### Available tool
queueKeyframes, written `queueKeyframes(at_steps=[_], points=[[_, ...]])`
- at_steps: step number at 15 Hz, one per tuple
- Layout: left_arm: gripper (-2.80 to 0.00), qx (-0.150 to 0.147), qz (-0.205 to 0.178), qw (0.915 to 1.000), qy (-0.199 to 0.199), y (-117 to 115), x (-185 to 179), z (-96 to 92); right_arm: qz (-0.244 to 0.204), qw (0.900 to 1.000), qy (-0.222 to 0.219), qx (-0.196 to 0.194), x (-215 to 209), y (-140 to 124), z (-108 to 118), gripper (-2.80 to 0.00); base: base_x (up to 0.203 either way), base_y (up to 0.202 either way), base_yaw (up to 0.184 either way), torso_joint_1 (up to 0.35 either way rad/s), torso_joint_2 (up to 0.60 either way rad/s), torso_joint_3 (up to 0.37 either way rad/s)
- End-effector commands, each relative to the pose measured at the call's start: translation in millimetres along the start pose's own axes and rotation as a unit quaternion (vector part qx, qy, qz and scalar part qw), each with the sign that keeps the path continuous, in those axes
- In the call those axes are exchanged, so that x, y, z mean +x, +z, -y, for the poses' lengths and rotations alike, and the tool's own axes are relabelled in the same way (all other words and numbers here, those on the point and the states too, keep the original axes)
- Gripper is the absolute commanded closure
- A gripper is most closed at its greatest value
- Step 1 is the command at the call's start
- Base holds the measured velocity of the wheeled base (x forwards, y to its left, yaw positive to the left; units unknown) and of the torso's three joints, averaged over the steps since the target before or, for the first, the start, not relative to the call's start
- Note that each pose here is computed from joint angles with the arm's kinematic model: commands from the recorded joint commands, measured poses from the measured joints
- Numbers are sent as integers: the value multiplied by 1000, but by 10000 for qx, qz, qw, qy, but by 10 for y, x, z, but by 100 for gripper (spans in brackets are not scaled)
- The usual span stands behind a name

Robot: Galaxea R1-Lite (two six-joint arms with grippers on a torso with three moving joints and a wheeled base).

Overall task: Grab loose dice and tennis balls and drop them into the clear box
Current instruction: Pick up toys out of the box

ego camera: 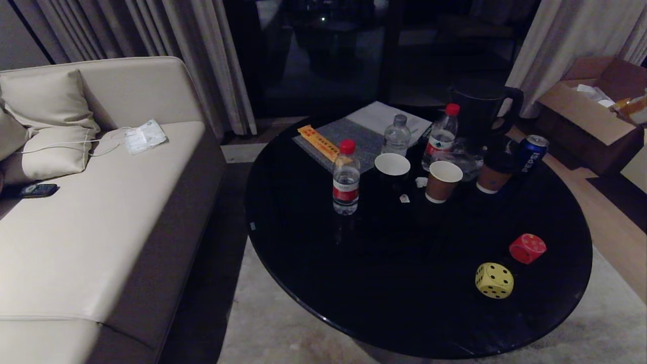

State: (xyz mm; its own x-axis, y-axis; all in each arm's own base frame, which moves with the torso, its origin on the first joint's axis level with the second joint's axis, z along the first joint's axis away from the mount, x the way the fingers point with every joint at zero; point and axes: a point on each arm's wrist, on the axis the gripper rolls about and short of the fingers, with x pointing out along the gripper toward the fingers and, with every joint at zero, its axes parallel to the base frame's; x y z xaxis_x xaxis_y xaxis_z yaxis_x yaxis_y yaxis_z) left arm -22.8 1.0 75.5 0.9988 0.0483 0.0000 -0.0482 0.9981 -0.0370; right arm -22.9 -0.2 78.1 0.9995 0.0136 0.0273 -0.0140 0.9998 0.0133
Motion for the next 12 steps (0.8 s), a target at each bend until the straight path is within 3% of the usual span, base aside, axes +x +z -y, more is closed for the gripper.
queueKeyframes(at_steps=[1,9,12], points=[[0,-29,-15,10000,5,-4,2,0,-66,10000,8,2,8,-30,0,0,0,0,0,2,-2,-199],[0,33,-23,10000,-11,-6,2,1,-45,10000,-7,-3,8,-27,1,0,0,0,0,5,3,-201],[0,-52,-14,10000,20,-4,2,-1,-67,10000,-61,2,7,-28,3,0,0,0,0,2,1,-66]])
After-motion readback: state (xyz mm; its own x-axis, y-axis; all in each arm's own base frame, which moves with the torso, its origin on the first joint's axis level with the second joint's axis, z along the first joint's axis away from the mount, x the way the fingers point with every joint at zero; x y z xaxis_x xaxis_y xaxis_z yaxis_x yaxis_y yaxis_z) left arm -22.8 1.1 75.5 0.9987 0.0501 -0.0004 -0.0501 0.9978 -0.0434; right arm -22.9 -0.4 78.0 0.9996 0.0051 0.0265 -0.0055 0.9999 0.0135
